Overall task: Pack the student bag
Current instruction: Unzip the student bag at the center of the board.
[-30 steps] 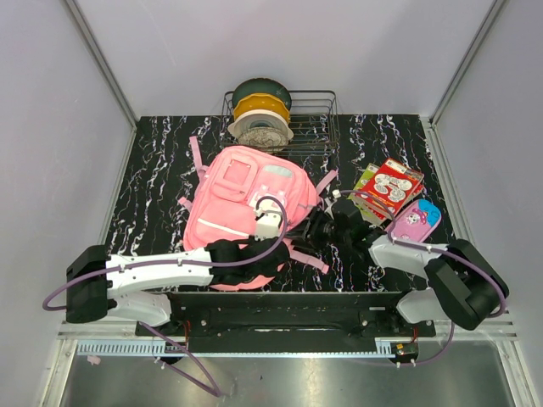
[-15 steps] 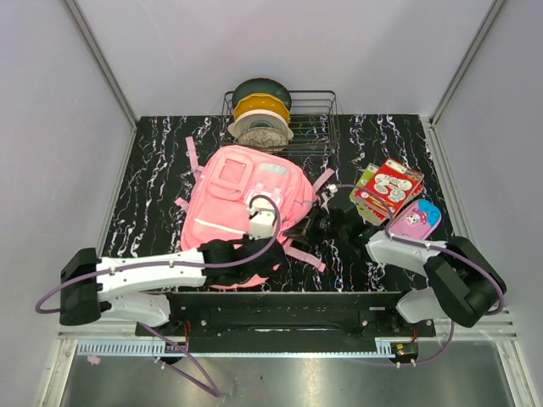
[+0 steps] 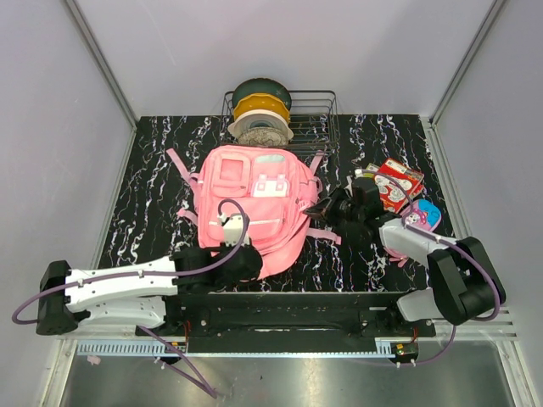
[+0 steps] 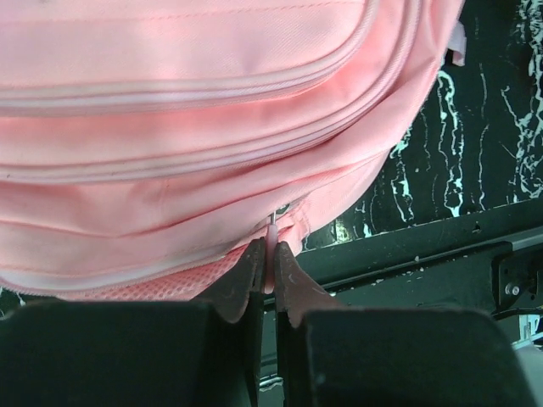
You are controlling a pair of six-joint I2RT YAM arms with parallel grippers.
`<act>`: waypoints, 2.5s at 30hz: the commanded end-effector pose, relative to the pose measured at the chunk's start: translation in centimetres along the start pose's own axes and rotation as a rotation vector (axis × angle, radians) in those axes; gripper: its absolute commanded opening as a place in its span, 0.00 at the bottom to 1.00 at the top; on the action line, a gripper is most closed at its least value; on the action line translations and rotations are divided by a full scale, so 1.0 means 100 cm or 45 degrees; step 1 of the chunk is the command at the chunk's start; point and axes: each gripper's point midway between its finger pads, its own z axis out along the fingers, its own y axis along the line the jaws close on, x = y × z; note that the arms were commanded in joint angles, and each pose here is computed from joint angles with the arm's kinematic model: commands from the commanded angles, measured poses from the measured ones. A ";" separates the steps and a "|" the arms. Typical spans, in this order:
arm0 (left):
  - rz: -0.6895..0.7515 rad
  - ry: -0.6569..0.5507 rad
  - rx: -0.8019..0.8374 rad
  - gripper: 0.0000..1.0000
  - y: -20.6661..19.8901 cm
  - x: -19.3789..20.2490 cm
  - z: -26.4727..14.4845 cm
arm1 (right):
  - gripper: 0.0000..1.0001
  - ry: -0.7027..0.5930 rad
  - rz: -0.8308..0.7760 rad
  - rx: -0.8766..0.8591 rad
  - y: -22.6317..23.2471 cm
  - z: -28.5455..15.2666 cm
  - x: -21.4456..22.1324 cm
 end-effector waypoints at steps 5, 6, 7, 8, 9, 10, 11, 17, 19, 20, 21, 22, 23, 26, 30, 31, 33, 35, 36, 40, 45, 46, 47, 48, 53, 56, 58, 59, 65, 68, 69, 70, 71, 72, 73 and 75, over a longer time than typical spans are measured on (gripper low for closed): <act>-0.022 -0.039 -0.197 0.00 0.047 0.003 -0.004 | 0.01 -0.111 -0.156 -0.064 0.020 -0.003 -0.054; -0.005 -0.052 -0.165 0.00 0.040 -0.001 -0.003 | 0.15 -0.011 -0.210 -0.133 0.032 -0.005 -0.043; 0.005 -0.056 -0.135 0.00 0.034 -0.003 -0.003 | 0.30 0.029 -0.212 -0.159 0.035 -0.008 -0.037; -0.004 -0.078 -0.083 0.00 0.022 -0.009 -0.002 | 0.42 0.045 -0.220 -0.198 0.041 -0.012 -0.032; 0.028 -0.090 -0.050 0.00 0.013 -0.014 -0.003 | 0.59 0.057 -0.180 -0.185 0.033 -0.017 -0.024; 0.039 -0.100 -0.026 0.00 0.006 -0.018 -0.002 | 0.66 0.023 -0.202 -0.212 0.042 -0.030 -0.022; 0.048 -0.113 -0.005 0.00 -0.005 -0.021 0.002 | 0.69 0.024 -0.191 -0.171 0.035 -0.036 -0.017; 0.154 -0.136 0.073 0.00 -0.061 -0.041 0.013 | 0.72 0.114 -0.159 -0.084 0.024 -0.071 0.039; 0.178 -0.149 0.115 0.00 -0.078 -0.048 0.011 | 0.69 0.130 -0.139 -0.062 0.016 -0.074 0.052; 0.189 -0.147 0.111 0.00 -0.081 -0.048 0.014 | 0.69 0.141 -0.100 -0.058 0.014 -0.073 0.057; 0.198 -0.157 0.132 0.00 -0.087 -0.053 0.011 | 0.69 0.169 -0.088 -0.044 0.005 -0.071 0.067; 0.204 -0.150 0.152 0.00 -0.091 -0.053 0.011 | 0.68 0.176 -0.089 -0.045 0.004 -0.069 0.071; 0.199 -0.157 0.180 0.00 -0.097 -0.055 0.010 | 0.67 0.182 -0.075 -0.022 0.000 -0.067 0.074; 0.209 -0.162 0.197 0.00 -0.101 -0.056 0.010 | 0.67 0.192 -0.096 0.036 -0.008 -0.061 0.080; 0.214 -0.161 0.183 0.00 -0.099 -0.055 0.011 | 0.66 0.191 -0.140 0.092 -0.011 -0.057 0.083; 0.210 -0.156 0.187 0.00 -0.100 -0.054 0.012 | 0.65 0.193 -0.143 0.105 -0.012 -0.058 0.085; 0.203 -0.153 0.206 0.00 -0.102 -0.053 0.011 | 0.61 0.174 -0.135 0.101 -0.016 -0.055 0.083; 0.193 -0.149 0.237 0.00 -0.107 -0.053 0.010 | 0.55 0.155 -0.127 0.075 -0.014 -0.049 0.080; 0.201 -0.139 0.248 0.00 -0.108 -0.050 0.011 | 0.52 0.160 -0.124 0.067 -0.014 -0.046 0.080; 0.217 -0.147 0.315 0.00 -0.116 -0.048 0.008 | 0.37 0.156 -0.138 0.043 -0.010 -0.028 0.074; 0.222 -0.156 0.324 0.00 -0.112 -0.046 0.007 | 0.04 0.113 -0.185 0.010 0.004 -0.021 0.063; 0.220 -0.159 0.325 0.00 -0.111 -0.047 0.007 | 0.00 0.090 -0.198 0.024 0.005 -0.024 0.060; 0.220 -0.154 0.316 0.00 -0.108 -0.045 0.007 | 0.00 0.058 -0.233 0.020 0.010 -0.026 0.054; 0.220 -0.152 0.302 0.00 -0.105 -0.044 0.009 | 0.00 0.011 -0.255 0.028 0.013 -0.028 0.047; 0.213 -0.116 0.209 0.00 -0.078 -0.030 0.014 | 0.00 -0.159 -0.344 0.097 0.022 -0.045 0.015; 0.196 -0.099 0.114 0.00 -0.050 -0.021 0.016 | 0.00 -0.205 -0.319 0.108 0.019 -0.052 -0.009; 0.189 -0.101 0.073 0.00 -0.034 -0.018 0.014 | 0.00 -0.230 -0.309 0.115 0.016 -0.056 -0.023; 0.183 -0.094 0.044 0.00 -0.024 -0.013 0.016 | 0.00 -0.253 -0.303 0.113 0.016 -0.059 -0.033; 0.148 -0.065 -0.044 0.00 0.014 0.000 0.016 | 0.00 -0.304 -0.354 0.127 0.026 -0.065 -0.058; 0.124 -0.046 -0.067 0.00 0.026 0.009 0.016 | 0.00 -0.337 -0.370 0.128 0.032 -0.070 -0.072; 0.119 -0.047 -0.073 0.00 0.029 0.011 0.017 | 0.00 -0.337 -0.363 0.133 0.031 -0.070 -0.077; 0.112 -0.050 -0.076 0.00 0.032 0.012 0.017 | 0.00 -0.331 -0.376 0.115 0.038 -0.070 -0.079; 0.113 -0.056 -0.074 0.00 0.032 0.011 0.017 | 0.00 -0.284 -0.378 0.087 0.041 -0.068 -0.073; 0.120 -0.060 -0.070 0.00 0.030 0.009 0.017 | 0.00 -0.252 -0.370 0.077 0.042 -0.065 -0.070; 0.127 -0.075 -0.044 0.00 0.022 0.004 0.016 | 0.03 -0.214 -0.345 0.059 0.041 -0.063 -0.064; 0.139 -0.088 -0.008 0.00 0.011 -0.001 0.016 | 0.31 -0.147 -0.333 -0.026 0.050 -0.066 -0.050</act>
